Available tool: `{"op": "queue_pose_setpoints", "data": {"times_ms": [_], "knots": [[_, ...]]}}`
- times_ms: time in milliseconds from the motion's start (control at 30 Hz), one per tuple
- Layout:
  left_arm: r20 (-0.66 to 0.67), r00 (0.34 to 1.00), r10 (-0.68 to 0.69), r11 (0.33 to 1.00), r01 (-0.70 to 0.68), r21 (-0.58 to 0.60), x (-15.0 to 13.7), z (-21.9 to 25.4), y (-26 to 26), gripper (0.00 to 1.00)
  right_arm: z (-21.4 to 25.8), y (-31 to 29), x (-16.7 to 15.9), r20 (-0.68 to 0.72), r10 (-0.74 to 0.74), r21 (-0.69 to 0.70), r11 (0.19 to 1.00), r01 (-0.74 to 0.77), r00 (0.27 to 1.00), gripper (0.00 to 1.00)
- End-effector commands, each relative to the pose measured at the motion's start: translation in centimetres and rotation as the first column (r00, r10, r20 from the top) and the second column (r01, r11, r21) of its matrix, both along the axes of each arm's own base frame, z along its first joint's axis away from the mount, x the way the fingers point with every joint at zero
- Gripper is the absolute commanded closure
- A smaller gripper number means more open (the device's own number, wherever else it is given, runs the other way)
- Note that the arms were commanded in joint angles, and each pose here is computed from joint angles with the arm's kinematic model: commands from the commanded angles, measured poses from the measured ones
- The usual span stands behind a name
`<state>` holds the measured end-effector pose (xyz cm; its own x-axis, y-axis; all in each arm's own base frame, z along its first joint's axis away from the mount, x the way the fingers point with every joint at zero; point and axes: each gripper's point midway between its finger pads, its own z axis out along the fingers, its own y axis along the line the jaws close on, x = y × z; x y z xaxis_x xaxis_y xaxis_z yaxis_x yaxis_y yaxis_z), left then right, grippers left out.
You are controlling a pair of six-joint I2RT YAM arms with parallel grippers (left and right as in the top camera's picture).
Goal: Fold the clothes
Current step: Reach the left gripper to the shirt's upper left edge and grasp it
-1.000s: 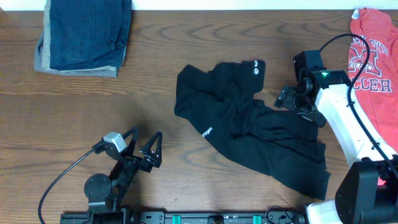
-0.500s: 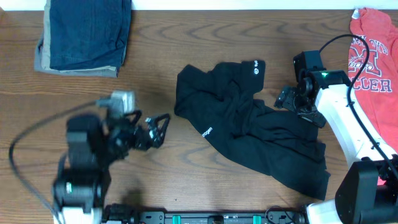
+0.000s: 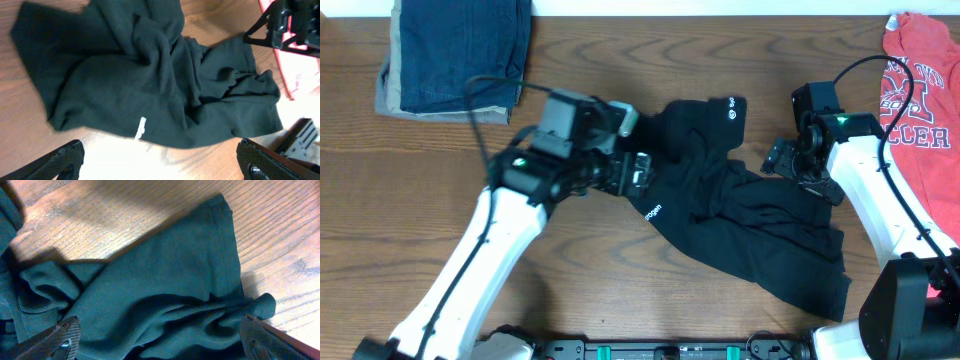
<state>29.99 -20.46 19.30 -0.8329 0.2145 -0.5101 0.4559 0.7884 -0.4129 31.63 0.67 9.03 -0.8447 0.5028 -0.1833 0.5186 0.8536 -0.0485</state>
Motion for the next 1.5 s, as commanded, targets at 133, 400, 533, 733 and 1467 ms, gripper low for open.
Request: {"op": "queue_pose_setpoints", "data": {"times_ms": [133,400,533,733,1467], "knots": [[0.035,0.999,-0.010,0.978,0.002,0.209,2.5,-4.7,-2.0,0.02,-0.2,-0.1,0.0,-0.008,-0.003,-0.004,1.000,0.003,1.000,0.01],[0.158,0.987,-0.001,0.967,-0.039,0.252,6.9,-8.2,-6.4,0.02,-0.2,-0.1,0.0,-0.008,-0.003,-0.004,1.000,0.003,1.000,0.01],[0.224,0.974,-0.013,0.977,-0.036,0.211,8.2,-8.6,-8.8,0.02,-0.2,-0.1,0.0,-0.008,-0.002,-0.004,1.000,0.002,1.000,0.01],[0.242,0.969,-0.054,0.981,0.005,0.195,8.0,-10.0,-11.4,0.02,-0.2,-0.1,0.0,-0.008,-0.002,-0.004,1.000,0.002,1.000,0.01],[0.200,0.980,-0.010,0.967,-0.041,0.252,7.6,-14.4,-12.1,0.01,-0.2,0.0,0.0,-0.008,0.001,-0.004,1.000,-0.001,1.000,0.01]]}}
